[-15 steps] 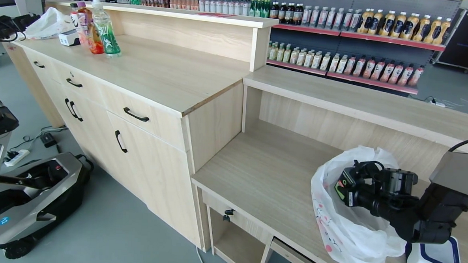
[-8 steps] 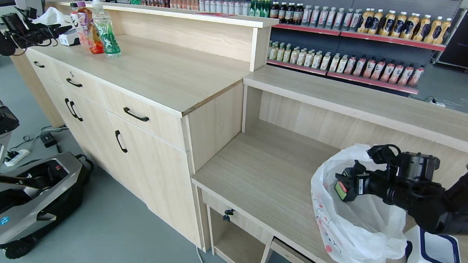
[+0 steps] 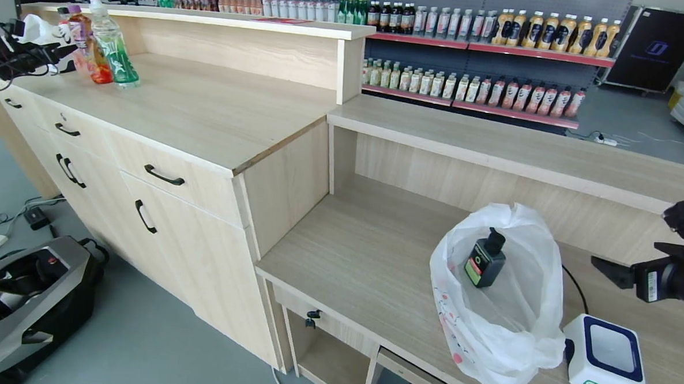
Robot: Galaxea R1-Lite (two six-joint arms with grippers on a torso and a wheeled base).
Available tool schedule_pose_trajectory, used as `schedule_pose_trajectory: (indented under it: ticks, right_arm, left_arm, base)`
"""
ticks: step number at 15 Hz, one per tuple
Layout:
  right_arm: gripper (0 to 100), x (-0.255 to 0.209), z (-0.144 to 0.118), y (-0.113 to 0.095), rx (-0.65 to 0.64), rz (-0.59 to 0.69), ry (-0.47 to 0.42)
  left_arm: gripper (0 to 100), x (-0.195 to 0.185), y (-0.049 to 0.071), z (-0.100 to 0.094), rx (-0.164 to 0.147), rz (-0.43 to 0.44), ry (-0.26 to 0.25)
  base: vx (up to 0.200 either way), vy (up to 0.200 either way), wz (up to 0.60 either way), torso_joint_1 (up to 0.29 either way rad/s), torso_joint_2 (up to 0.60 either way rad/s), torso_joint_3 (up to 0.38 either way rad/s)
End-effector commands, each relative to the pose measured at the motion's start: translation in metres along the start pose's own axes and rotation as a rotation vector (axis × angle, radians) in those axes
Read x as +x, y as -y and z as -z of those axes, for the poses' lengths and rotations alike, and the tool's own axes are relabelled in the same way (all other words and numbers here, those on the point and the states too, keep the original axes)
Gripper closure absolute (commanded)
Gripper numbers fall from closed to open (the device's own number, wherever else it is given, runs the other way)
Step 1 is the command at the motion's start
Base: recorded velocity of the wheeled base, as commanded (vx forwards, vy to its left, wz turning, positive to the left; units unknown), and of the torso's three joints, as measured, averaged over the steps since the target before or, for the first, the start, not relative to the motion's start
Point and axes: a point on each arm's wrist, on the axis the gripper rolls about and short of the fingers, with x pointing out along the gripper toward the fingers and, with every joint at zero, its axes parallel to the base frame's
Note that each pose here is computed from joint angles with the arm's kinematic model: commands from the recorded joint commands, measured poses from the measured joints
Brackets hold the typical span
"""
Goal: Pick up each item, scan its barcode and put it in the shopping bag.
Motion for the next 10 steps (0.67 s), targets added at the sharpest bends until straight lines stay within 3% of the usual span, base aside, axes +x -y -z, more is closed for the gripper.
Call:
schedule_pose_trajectory:
  ticks: [1,3,6,7,9,10]
  right_arm:
    - [0,-0.052,-0.016,0.023,-0.047,0.156,0.099]
    - [0,-0.068,-0.015,0.032,-0.04,0.236,0.088]
    - [0,-0.089,0.008,0.047,-0.031,0.342,-0.078]
    - [0,-0.096,0.023,0.054,0.01,0.375,-0.18]
    - [0,-0.101,0.035,0.06,0.04,0.402,-0.241]
    - [0,-0.1,0.038,0.061,0.052,0.399,-0.25]
  left_arm:
    - [0,0.0,0.0,0.0,0.0,0.0,-0.002]
    - [0,0.0,0.0,0.0,0.0,0.0,-0.002]
    - [0,0.0,0.0,0.0,0.0,0.0,-0.002]
    - [0,0.0,0.0,0.0,0.0,0.0,-0.002]
    - [0,0.0,0.0,0.0,0.001,0.0,-0.002]
    - [0,0.0,0.0,0.0,0.0,0.0,-0.002]
  base:
    - [0.0,0.0,-0.6,0.017,0.0,0.007]
    - [0.0,0.0,-0.6,0.0,0.0,0.0]
    - [0.0,0.0,-0.6,0.002,0.0,0.004]
    - [0.0,0.0,-0.6,0.002,0.0,-0.002]
    - [0.0,0.0,-0.6,0.0,0.0,0.0]
    - [0.0,0.0,0.0,0.0,0.0,0.0]
